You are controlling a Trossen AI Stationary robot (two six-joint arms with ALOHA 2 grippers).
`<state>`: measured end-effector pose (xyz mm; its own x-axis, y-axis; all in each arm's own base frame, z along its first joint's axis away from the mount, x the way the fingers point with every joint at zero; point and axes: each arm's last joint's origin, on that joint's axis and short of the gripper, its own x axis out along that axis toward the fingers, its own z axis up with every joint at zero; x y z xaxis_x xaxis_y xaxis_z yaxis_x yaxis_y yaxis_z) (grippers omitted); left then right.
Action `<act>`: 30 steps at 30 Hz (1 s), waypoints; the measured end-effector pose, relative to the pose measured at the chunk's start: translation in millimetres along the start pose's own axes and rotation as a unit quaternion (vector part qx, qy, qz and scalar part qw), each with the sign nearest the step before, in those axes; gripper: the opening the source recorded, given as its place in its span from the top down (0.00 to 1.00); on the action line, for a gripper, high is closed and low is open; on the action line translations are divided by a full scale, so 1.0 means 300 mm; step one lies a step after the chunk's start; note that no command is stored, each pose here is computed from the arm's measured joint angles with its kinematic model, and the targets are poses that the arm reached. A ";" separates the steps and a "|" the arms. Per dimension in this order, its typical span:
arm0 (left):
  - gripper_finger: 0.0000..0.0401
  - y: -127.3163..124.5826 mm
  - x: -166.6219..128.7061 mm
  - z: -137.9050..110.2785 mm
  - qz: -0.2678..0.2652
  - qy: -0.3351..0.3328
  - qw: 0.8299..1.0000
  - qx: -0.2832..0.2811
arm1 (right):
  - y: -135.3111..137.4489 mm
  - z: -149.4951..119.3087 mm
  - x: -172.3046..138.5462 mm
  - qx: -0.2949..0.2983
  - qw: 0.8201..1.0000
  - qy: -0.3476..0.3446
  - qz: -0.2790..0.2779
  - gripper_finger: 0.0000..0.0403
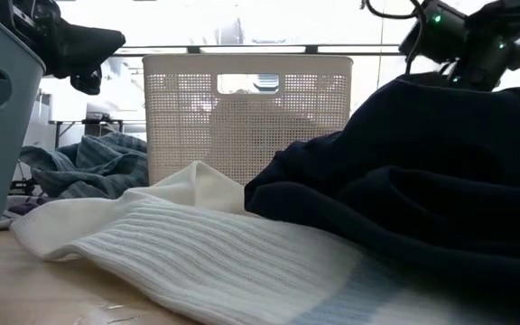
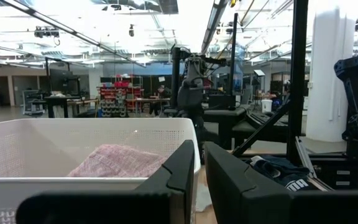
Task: Pick & Place Cloths
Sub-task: Put the top white sock into the transparent container
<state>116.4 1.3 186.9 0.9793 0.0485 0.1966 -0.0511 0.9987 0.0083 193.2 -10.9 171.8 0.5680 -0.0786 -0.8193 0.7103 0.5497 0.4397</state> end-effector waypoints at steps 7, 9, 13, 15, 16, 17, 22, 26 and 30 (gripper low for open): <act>0.89 0.000 0.000 0.000 0.000 0.000 1.000 0.000 | 0.050 0.045 -0.098 -0.005 0.998 -0.045 0.047 0.98; 0.89 0.000 0.000 0.000 0.000 0.000 1.000 0.000 | 0.067 0.063 -0.139 -0.005 0.996 -0.068 0.058 0.98; 0.89 0.000 0.000 0.000 0.000 0.000 1.000 0.000 | 0.093 0.093 -0.234 -0.011 0.993 -0.104 0.061 0.98; 0.88 0.000 0.000 0.000 0.000 0.000 1.000 0.000 | 0.109 0.114 -0.296 -0.019 0.989 -0.131 0.061 0.98; 0.88 0.000 0.000 0.000 0.000 0.000 1.000 0.000 | 0.114 0.124 -0.328 -0.023 0.987 -0.147 0.057 0.98; 0.88 0.000 0.000 0.000 0.000 0.000 1.000 0.000 | 0.117 0.132 -0.356 -0.027 0.985 -0.163 0.048 0.98; 0.89 0.000 0.000 0.000 0.000 0.000 1.000 0.000 | 0.144 0.181 -0.503 -0.040 0.964 -0.262 0.016 0.98; 0.88 0.000 0.000 0.000 0.000 0.000 1.000 0.000 | 0.163 0.219 -0.592 -0.044 0.940 -0.339 -0.016 0.98; 0.89 0.000 0.000 0.000 0.000 0.000 1.000 0.000 | 0.172 0.254 -0.660 -0.026 0.925 -0.379 -0.025 0.98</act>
<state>116.4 1.3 186.9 0.9793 0.0482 0.1966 -0.0508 0.9987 0.0083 148.9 -30.4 384.8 0.6770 -0.6550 -0.3356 0.7340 0.5674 0.3732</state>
